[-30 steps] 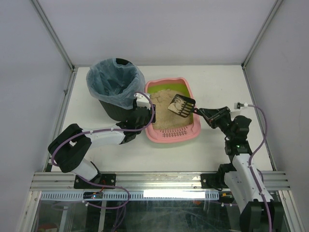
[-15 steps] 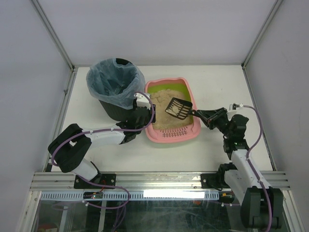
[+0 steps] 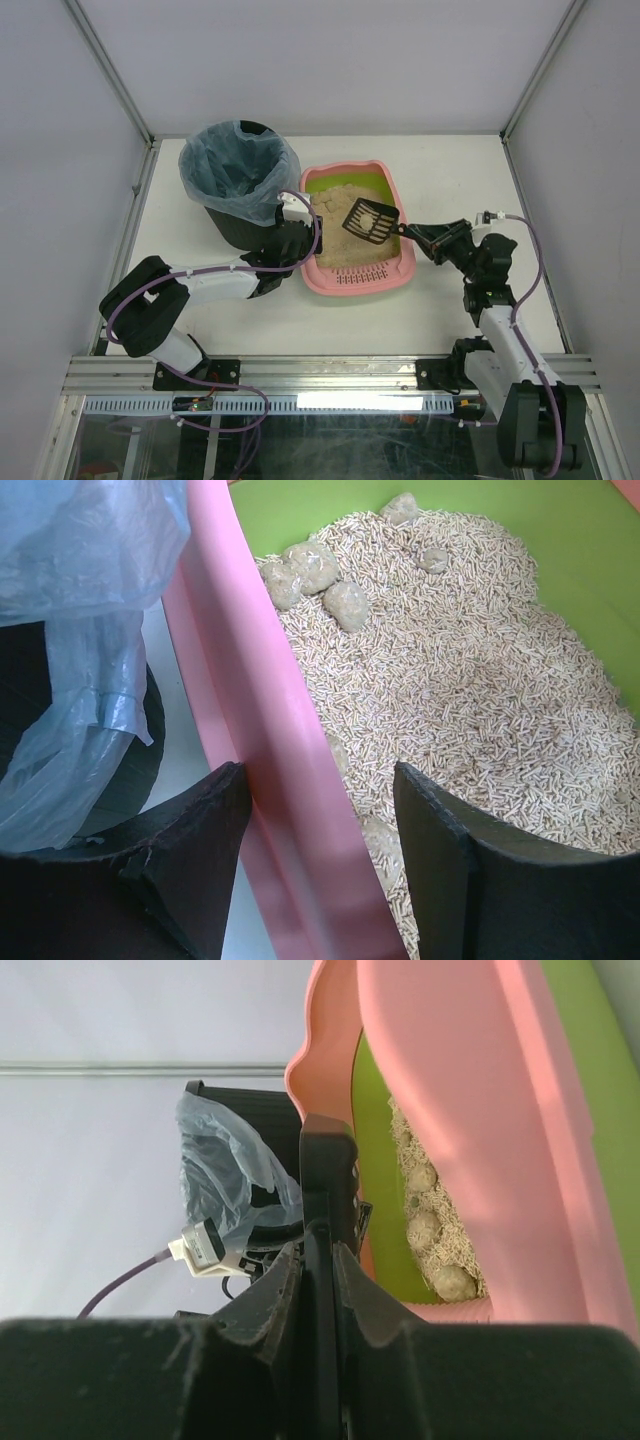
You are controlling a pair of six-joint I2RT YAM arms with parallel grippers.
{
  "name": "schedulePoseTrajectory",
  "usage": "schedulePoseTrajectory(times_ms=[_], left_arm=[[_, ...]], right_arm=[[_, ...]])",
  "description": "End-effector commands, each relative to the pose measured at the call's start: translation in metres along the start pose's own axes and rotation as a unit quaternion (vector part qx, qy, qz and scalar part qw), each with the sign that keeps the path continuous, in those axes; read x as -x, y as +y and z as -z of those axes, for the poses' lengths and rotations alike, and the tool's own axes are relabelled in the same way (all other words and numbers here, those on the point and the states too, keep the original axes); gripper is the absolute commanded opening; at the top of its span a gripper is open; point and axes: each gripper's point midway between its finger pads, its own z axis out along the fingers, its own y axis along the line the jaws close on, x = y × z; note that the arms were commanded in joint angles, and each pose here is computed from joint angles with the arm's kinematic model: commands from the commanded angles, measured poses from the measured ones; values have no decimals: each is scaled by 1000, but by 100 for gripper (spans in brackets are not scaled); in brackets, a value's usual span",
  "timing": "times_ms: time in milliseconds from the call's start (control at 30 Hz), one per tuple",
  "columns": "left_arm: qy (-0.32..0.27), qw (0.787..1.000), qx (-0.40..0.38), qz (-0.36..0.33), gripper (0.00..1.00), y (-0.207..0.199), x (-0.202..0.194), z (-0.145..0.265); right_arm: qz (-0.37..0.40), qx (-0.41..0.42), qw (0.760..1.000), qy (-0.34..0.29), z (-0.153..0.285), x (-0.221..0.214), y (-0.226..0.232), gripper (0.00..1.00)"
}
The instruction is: Clean the litter box
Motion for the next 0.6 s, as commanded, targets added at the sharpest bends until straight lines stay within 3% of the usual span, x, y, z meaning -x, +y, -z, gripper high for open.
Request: schedulePoseTrajectory(times_ms=[0, 67, 133, 267, 367, 400, 500, 567], left_arm=[[-26, 997, -61, 26, 59, -34, 20, 5], [-26, 997, -63, 27, 59, -35, 19, 5], [-23, 997, -68, 26, 59, -37, 19, 4], [-26, 998, -61, 25, 59, -34, 20, 5], [-22, 997, -68, 25, 59, -37, 18, 4], [-23, 997, -67, 25, 59, -37, 18, 4], [-26, 998, -60, 25, 59, -34, 20, 5], [-25, 997, -64, 26, 59, -36, 19, 4]], right_arm=[[58, 51, 996, 48, -5, -12, 38, 0], [43, 50, 997, 51, -2, -10, 36, 0], [-3, 22, 999, -28, 3, 13, 16, 0], [58, 42, 994, 84, -9, -21, 37, 0], [-1, 12, 1000, -17, -1, 10, 16, 0], [13, 20, 999, -20, 0, 10, 22, 0], [63, 37, 995, 61, -9, -13, 41, 0], [39, 32, 999, 18, -6, 1, 39, 0]])
